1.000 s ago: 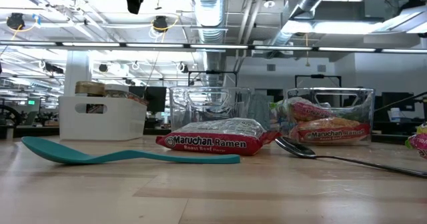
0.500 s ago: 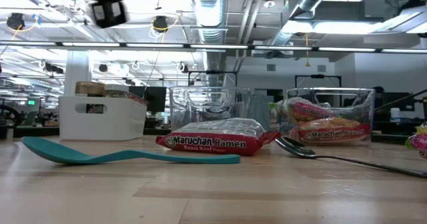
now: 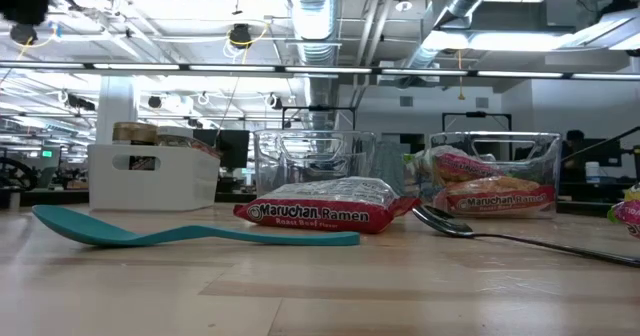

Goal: Pick & Place Food Item
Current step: Put the orange noodle pack into the right transparent bin

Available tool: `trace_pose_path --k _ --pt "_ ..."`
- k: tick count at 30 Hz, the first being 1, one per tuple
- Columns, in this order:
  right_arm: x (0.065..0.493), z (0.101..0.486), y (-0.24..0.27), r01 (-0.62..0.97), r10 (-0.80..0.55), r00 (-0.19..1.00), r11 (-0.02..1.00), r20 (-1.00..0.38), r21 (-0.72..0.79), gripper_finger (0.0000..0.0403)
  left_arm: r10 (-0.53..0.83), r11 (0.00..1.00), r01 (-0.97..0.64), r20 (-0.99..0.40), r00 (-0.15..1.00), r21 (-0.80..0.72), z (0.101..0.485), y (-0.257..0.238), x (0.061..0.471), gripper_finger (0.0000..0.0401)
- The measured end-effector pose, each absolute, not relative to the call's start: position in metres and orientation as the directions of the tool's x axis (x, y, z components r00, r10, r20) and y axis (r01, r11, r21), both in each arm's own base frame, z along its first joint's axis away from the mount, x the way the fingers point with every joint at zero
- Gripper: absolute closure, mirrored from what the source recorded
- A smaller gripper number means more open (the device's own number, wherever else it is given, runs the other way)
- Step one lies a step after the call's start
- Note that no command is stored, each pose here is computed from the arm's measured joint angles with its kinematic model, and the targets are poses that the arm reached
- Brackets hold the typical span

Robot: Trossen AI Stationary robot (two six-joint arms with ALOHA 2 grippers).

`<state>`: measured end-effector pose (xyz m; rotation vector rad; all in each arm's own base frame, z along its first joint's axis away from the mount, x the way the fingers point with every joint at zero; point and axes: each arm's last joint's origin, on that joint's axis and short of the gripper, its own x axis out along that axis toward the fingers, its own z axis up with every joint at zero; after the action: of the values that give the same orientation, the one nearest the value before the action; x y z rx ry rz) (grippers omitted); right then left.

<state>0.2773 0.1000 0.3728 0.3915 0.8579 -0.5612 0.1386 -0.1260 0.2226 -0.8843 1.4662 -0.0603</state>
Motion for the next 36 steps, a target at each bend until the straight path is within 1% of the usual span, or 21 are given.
trace_pose_path --k 2,5,9,13,15,18,21,23,25,30,33,36 --pt "0.288 0.362 0.105 0.611 -0.309 0.507 0.787 -0.805 0.083 0.0402 -0.498 0.720 -0.490 -0.858 0.127 -0.491 0.220 -0.127 0.131 0.0242" --pt "0.301 0.348 0.112 0.626 -0.315 0.486 0.777 -0.815 0.073 0.0402 -0.435 0.754 -0.497 -0.893 0.113 -0.430 0.219 -0.127 0.122 0.0242" --pt "0.311 0.332 0.121 0.617 -0.321 0.454 0.786 -0.831 0.034 0.0402 -0.404 0.788 -0.463 -0.909 0.105 -0.405 0.218 -0.131 0.114 0.0242" --pt "0.309 0.330 0.127 0.603 -0.323 0.450 0.797 -0.833 0.016 0.0402 -0.392 0.825 -0.396 -0.913 0.113 -0.403 0.218 -0.135 0.110 0.0242" --pt "0.308 0.330 0.129 0.606 -0.350 0.460 0.796 -0.816 0.000 0.0402 -0.384 0.844 -0.357 -0.916 0.118 -0.401 0.218 -0.136 0.108 0.0242" --pt "0.307 0.332 0.131 0.589 -0.409 0.483 0.806 -0.774 -0.058 0.0402 -0.386 0.869 -0.288 -0.915 0.115 -0.403 0.218 -0.137 0.107 0.0242" --pt "0.307 0.333 0.131 0.542 -0.424 0.489 0.832 -0.762 -0.115 0.0402 -0.387 0.890 -0.212 -0.915 0.111 -0.403 0.218 -0.138 0.105 0.0242" --pt "0.307 0.333 0.129 0.513 -0.426 0.487 0.846 -0.763 -0.144 0.0402 -0.388 0.899 -0.176 -0.915 0.110 -0.402 0.218 -0.139 0.105 0.0242" --pt "0.308 0.333 0.129 0.494 -0.425 0.487 0.854 -0.763 -0.161 0.0402 -0.389 0.899 -0.173 -0.915 0.110 -0.403 0.218 -0.139 0.105 0.0242" --pt "0.309 0.334 0.126 0.498 -0.467 0.495 0.844 -0.733 -0.201 0.0402 -0.410 0.890 -0.163 -0.904 0.124 -0.426 0.219 -0.141 0.106 0.0239" --pt "0.310 0.334 0.126 0.484 -0.482 0.505 0.845 -0.716 -0.228 0.0402 -0.418 0.885 -0.157 -0.896 0.147 -0.439 0.220 -0.142 0.108 0.0228" --pt "0.312 0.335 0.124 0.477 -0.482 0.513 0.848 -0.710 -0.231 0.0402 -0.436 0.880 -0.128 -0.885 0.165 -0.458 0.221 -0.144 0.110 0.0208"
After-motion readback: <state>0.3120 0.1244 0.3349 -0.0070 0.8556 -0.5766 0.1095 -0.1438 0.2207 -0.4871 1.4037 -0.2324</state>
